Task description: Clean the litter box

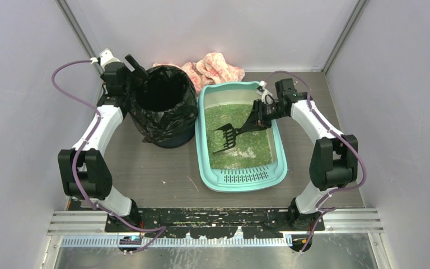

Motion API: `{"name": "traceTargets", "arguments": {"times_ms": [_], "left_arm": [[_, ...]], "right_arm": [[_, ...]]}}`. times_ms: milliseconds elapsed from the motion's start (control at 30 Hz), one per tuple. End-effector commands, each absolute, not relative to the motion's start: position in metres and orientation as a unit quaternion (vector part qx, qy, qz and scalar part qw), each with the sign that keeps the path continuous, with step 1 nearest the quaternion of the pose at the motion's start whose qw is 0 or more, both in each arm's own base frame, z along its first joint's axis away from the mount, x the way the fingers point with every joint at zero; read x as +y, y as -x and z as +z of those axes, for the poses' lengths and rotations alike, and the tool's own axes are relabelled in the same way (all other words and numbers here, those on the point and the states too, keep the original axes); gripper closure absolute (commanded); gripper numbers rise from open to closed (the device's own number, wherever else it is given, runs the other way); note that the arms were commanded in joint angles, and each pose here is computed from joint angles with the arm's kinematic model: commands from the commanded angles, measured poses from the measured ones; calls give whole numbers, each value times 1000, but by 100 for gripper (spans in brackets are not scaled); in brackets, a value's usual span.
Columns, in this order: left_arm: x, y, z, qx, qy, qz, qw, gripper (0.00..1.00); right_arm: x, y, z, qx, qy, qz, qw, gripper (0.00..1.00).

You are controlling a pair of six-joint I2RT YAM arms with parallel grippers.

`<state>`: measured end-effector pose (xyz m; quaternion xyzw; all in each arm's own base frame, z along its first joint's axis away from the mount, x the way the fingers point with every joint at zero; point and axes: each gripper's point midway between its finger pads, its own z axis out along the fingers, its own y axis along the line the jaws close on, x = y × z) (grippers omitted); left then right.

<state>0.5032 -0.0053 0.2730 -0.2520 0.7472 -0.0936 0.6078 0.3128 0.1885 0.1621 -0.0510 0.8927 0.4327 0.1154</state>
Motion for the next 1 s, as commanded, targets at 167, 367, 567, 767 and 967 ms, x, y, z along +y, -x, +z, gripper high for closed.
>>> {"name": "traceTargets", "arguments": {"times_ms": [167, 367, 567, 767, 967], "left_arm": [[-27, -514, 260, 764, 241, -119, 587, 11], [-27, -516, 268, 756, 238, -122, 597, 11], [-27, -517, 266, 757, 237, -121, 596, 12], [-32, -526, 269, 753, 237, -136, 599, 13], [-33, -533, 277, 748, 235, -140, 604, 13]], "right_arm": [[155, -326, 200, 880, 22, 435, 188, 99], [135, -328, 213, 868, -9, 447, 215, 99], [140, -336, 216, 812, -61, 526, 246, 99], [139, -346, 227, 783, -57, 547, 291, 99], [118, -337, 235, 778, -53, 546, 306, 99]]}}
